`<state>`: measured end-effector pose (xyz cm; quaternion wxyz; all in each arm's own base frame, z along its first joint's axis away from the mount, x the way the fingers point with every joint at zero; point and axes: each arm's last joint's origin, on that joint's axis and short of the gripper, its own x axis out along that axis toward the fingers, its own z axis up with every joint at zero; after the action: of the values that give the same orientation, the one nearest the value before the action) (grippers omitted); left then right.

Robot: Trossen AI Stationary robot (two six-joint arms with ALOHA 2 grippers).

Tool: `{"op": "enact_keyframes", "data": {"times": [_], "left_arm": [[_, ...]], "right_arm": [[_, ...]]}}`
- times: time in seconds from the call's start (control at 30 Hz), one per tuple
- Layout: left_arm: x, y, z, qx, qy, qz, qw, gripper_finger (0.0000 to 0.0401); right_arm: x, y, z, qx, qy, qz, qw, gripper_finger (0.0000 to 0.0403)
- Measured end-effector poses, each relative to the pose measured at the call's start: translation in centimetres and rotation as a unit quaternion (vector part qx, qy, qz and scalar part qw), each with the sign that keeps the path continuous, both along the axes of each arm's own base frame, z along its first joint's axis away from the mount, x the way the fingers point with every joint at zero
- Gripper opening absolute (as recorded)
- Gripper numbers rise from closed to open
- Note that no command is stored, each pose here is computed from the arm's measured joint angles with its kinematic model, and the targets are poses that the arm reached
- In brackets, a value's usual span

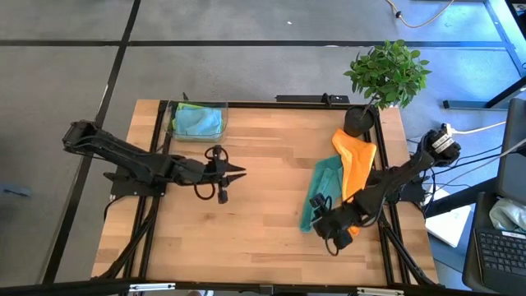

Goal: Fold microfiber towels
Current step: Fold the blue microfiber cloth

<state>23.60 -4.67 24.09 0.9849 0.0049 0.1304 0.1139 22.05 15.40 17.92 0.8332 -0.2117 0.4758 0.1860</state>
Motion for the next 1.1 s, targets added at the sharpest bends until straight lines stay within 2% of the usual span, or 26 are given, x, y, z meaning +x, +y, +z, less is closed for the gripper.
{"op": "enact_keyframes", "data": {"times": [0.17, 0.3, 0.4, 0.57, 0.83, 0.97, 1.1], "left_arm": [[1.3, -2.4, -1.3, -0.01, -0.011, -0.045, 0.999, 0.0054], [2.6, -4.7, -1.7, -0.017, -0.007, -0.061, 0.998, 0.0054], [4.2, -6.6, -1.5, -0.011, -0.004, -0.073, 0.997, 0.0054], [7.0, -9.5, -0.7, 0.03, 0.007, -0.099, 0.995, 0.0054], [10.5, -11.7, -1.3, 0.071, 0.052, -0.128, 0.988, 0.0054], [12.1, -11.9, -2.3, 0.099, 0.074, -0.158, 0.98, 0.0055], [14.1, -11.2, -3.4, 0.097, 0.086, -0.162, 0.978, 0.0066]], "right_arm": [[-0.4, 1.4, -2.8, -0.022, -0.012, -0.015, 1.0, 0.0168], [-0.3, 1.4, -5.2, -0.091, -0.02, -0.047, 0.995, 0.0168], [-0.1, 1.7, -6.1, -0.109, -0.044, -0.082, 0.99, 0.0164], [-0.3, 3.4, -6.3, -0.086, -0.072, -0.073, 0.991, 0.0127], [-0.3, 6.1, -4.4, -0.082, -0.113, -0.029, 0.99, 0.0012], [-0.2, 6.1, -4.3, -0.084, -0.116, -0.037, 0.989, 0.0016], [-0.2, 5.9, -4.3, -0.104, -0.131, -0.055, 0.984, 0.0011]]}}
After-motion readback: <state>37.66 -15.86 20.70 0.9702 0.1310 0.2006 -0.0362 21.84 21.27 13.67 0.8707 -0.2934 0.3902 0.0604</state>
